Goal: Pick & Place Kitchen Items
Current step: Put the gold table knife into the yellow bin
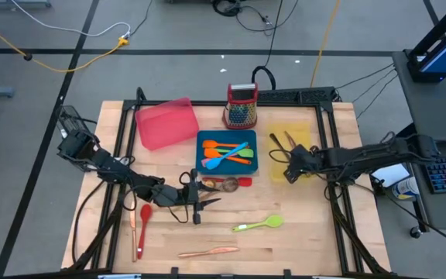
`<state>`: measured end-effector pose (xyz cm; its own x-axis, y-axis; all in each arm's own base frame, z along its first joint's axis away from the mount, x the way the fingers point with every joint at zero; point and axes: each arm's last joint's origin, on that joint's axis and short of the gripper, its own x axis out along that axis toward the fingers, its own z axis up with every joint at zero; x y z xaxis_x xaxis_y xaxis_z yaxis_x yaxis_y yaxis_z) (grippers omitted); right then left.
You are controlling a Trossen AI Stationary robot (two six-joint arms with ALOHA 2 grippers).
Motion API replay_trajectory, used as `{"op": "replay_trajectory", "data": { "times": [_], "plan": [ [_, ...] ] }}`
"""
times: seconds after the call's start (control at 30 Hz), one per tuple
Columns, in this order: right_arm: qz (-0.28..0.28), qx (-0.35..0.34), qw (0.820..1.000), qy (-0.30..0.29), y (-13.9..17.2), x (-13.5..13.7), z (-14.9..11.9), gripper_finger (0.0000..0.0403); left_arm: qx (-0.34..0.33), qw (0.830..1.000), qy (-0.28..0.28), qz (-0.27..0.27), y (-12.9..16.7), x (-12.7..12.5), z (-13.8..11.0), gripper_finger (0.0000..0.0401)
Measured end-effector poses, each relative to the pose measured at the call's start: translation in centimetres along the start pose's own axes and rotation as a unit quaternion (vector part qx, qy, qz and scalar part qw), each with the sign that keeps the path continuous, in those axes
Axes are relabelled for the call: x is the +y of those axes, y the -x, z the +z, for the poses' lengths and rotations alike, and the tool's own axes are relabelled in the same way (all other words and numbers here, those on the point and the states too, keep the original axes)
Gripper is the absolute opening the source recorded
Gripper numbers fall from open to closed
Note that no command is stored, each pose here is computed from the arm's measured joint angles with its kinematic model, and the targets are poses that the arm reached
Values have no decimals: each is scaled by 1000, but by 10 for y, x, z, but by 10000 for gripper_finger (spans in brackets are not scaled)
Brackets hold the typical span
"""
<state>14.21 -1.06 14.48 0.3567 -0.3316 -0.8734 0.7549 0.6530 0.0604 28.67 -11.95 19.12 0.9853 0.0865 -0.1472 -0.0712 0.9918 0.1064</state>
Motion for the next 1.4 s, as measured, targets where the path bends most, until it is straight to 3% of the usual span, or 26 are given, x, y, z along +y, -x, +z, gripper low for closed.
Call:
{"op": "replay_trajectory", "data": {
  "times": [0.23,0.4,0.63,0.9,1.1,1.4],
  "plan": [
    [46,-48,998,1,14,-1,6,211,0,1000,0,0,0,0,0,134],
    [108,-123,986,31,25,6,17,211,0,1000,2,0,0,0,0,134],
    [225,-232,940,109,43,27,32,210,18,1000,24,1,0,0,-4,134],
    [291,-293,894,173,60,46,27,210,34,998,44,19,3,-4,-8,134],
    [342,-312,860,213,69,65,17,210,33,998,47,-9,10,-17,-7,134],
    [393,-343,814,256,72,93,3,210,35,991,99,-79,31,-48,-7,133]
  ]
}}
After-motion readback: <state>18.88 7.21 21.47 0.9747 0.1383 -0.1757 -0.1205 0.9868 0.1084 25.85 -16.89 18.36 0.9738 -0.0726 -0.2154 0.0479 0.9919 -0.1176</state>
